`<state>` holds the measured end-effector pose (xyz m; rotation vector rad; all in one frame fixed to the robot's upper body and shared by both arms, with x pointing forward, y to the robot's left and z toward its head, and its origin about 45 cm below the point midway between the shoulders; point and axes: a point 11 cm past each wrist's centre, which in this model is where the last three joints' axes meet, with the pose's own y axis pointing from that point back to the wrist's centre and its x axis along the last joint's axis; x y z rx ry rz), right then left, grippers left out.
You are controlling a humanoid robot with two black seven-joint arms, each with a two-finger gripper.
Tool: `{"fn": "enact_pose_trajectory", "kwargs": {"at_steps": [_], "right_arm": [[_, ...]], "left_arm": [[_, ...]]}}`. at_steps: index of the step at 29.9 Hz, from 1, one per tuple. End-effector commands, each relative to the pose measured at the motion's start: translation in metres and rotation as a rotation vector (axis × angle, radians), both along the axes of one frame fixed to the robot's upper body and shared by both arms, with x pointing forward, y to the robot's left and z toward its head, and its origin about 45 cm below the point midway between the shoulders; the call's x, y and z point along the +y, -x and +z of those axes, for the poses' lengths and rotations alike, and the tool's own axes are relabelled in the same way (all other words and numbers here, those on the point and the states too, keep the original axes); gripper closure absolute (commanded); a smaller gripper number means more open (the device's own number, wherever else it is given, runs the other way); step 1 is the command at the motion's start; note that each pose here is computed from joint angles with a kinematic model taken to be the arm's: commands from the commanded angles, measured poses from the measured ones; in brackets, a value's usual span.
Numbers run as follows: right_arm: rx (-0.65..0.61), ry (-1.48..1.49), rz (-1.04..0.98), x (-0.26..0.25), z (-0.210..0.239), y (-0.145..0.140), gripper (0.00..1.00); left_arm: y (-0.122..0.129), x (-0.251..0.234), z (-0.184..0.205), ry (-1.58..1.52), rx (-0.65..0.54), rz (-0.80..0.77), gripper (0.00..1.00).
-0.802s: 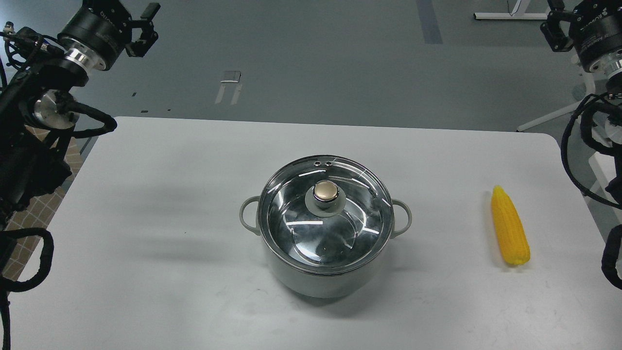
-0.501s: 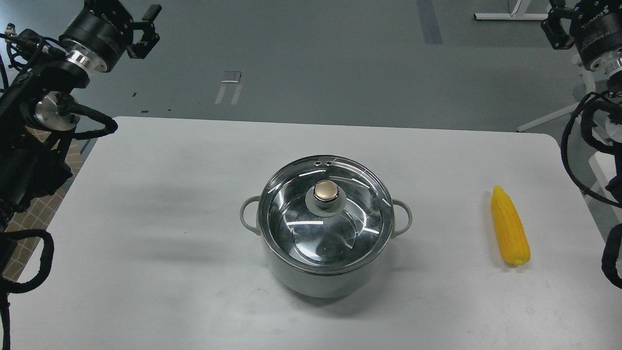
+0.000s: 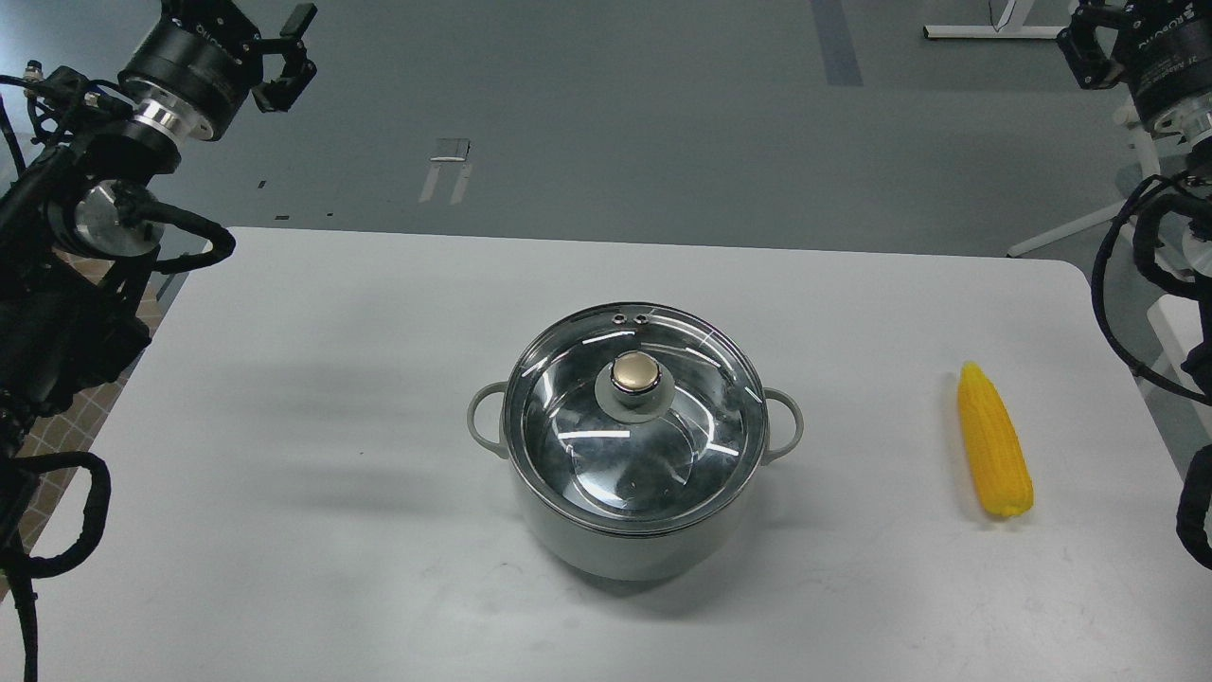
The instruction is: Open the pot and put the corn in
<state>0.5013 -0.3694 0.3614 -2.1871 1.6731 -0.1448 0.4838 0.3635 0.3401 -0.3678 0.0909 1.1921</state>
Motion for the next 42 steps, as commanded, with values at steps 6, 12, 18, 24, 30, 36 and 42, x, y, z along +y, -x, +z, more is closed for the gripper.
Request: {"fn": "enact_pose_trajectory", "kwargs": {"at_steps": [6, 12, 18, 24, 30, 36, 42], "right_arm": [[-0.010, -0.027, -0.008, -0.007, -0.010, 0.009, 0.00], [0.000, -0.009, -0.011, -0.016, -0.022, 0.021, 0.00], [-0.016, 0.014, -0.025, -0.027, -0.013, 0.025, 0.00], [-0.046, 0.058, -0.029, -0.040, 0.000, 0.037, 0.00], [-0.060, 0.064, -0.049, -0.051, 0.007, 0.040, 0.00], [-0.072, 0.065, -0.040, -0.048, 0.011, 0.040, 0.00], [-0.073, 0.063, -0.040, -0.047, 0.011, 0.040, 0.00]], "left_arm": [[0.036, -0.051, 0.040, -0.420, -0.144, -0.199, 0.05], [0.075, -0.113, 0.046, -0.876, -0.357, -0.362, 0.18], [0.102, -0.151, 0.029, -1.153, -0.521, -0.444, 0.18], [0.115, -0.188, 0.013, -1.384, -0.670, -0.503, 0.19], [0.135, -0.227, -0.026, -1.542, -0.788, -0.633, 0.22], [0.160, -0.245, -0.030, -1.572, -0.888, -0.688, 0.22], [0.171, -0.237, -0.058, -1.645, -0.891, -0.719, 0.22]]}}
